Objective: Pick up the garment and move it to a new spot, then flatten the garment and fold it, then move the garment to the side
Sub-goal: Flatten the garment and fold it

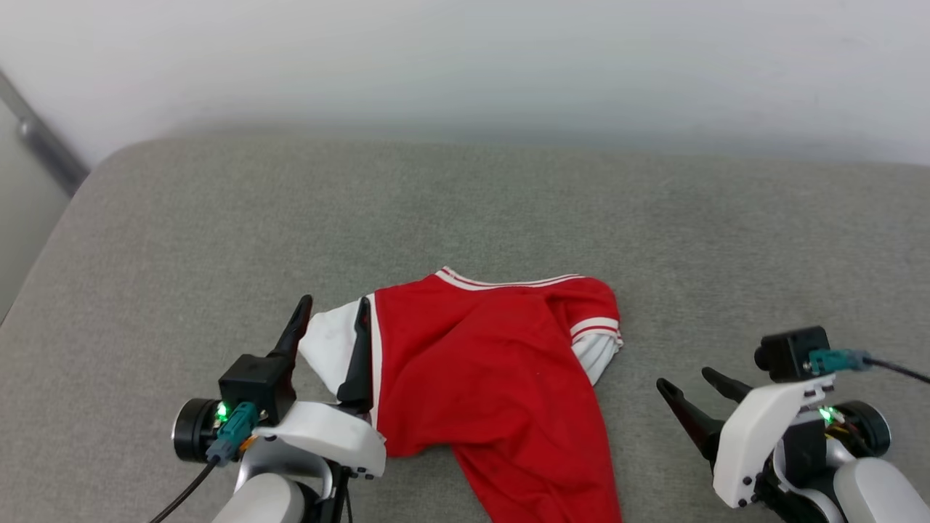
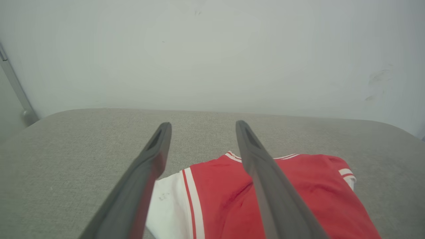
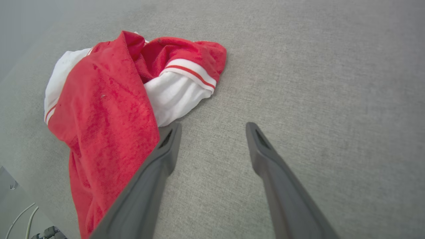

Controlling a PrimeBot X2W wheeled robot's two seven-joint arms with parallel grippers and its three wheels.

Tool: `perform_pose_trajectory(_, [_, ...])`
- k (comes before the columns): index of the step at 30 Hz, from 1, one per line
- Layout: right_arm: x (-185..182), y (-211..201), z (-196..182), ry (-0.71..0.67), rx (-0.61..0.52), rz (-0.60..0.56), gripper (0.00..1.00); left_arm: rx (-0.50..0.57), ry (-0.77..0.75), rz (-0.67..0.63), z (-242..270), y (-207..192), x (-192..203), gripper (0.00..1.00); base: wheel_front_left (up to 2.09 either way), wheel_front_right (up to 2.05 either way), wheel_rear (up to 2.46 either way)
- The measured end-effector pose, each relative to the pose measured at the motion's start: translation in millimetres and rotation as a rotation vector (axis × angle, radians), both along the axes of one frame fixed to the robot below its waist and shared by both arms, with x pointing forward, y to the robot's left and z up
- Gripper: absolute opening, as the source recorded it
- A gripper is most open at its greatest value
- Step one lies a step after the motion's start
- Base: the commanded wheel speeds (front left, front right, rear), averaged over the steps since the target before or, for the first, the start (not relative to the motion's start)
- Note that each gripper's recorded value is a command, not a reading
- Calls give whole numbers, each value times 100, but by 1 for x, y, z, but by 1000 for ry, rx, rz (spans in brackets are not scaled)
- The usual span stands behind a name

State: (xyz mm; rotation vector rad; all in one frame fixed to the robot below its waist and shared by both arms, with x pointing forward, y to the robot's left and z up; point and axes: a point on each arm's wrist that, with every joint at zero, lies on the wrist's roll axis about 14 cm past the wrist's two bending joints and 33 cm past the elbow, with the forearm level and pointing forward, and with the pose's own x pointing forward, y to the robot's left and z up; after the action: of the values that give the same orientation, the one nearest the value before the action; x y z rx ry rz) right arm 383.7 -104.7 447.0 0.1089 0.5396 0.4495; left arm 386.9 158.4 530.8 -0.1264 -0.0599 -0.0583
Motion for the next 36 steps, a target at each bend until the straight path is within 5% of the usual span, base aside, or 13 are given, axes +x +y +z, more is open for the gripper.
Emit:
perform_pose_trajectory(18, [26, 59, -81, 334, -142, 296, 100, -15, 85, 48, -40, 9, 28, 100, 0, 0, 0])
perform_pose_trajectory(20, [25, 60, -85, 351, -150, 309, 4, -14, 87, 53, -41, 10, 30, 100, 0, 0, 0])
perform_pose_trajectory(28, [33, 53, -69, 278, -142, 289, 0, -15, 70, 53, -37, 9, 31, 100, 0, 0, 0])
perform_pose_trajectory(36, [63, 6, -6, 64, -175, 170, 0, -23, 49, 24, -29, -1, 26, 100, 0, 0, 0])
